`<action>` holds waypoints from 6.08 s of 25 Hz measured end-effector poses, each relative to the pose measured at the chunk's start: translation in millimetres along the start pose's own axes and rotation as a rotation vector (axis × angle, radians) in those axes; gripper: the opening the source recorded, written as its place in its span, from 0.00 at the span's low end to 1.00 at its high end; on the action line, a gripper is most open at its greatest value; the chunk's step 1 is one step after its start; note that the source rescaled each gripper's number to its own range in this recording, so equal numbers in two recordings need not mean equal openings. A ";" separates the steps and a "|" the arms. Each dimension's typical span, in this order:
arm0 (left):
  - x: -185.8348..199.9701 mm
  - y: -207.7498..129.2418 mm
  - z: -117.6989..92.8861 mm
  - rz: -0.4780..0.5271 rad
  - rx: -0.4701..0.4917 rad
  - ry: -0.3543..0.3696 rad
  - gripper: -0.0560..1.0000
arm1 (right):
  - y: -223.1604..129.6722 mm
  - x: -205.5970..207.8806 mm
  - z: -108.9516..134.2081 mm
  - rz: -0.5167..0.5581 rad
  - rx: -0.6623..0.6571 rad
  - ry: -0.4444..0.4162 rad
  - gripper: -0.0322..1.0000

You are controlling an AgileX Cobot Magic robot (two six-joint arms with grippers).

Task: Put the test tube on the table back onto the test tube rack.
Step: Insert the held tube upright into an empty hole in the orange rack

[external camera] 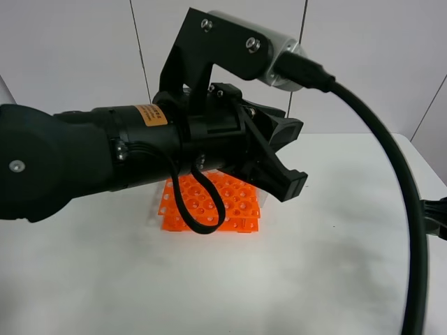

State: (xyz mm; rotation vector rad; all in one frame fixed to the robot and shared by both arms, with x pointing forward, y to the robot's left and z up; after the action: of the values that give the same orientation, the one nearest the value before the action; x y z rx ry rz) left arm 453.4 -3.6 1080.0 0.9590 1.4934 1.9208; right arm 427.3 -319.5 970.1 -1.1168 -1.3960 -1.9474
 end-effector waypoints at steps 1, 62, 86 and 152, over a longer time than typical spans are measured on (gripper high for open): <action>0.0 0.0 0.0 0.000 0.000 0.000 0.05 | -0.8 0.0 0.7 0.006 0.004 0.005 0.76; 0.0 1.7 1.4 -0.012 -0.039 0.011 0.05 | -87.0 133.2 -23.4 -0.535 0.124 0.137 0.76; -24.7 -39.5 111.0 0.070 0.116 0.247 0.05 | -87.0 133.2 -23.4 -0.535 0.127 0.136 0.76; -75.7 -181.1 216.5 0.074 0.112 0.560 0.05 | -87.0 133.2 -23.4 -0.535 0.127 0.136 0.76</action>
State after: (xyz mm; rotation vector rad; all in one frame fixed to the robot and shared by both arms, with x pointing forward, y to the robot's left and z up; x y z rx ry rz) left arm 666.8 114.8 919.3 0.5415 1.9064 2.3021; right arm 280.2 -301.5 1032.2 -0.5723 -1.8469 -2.1946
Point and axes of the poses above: a point on each arm's last joint axis where the gripper is mounted, x pointing back along that axis away from the gripper, z along the wrist's bending axis when the last joint is at zero, y = z × x, the point moved 5 cm from there along -x, pointing out along that axis toward the gripper, and after that the axes turned 7 degrees about -x, right-handed, at the moved point
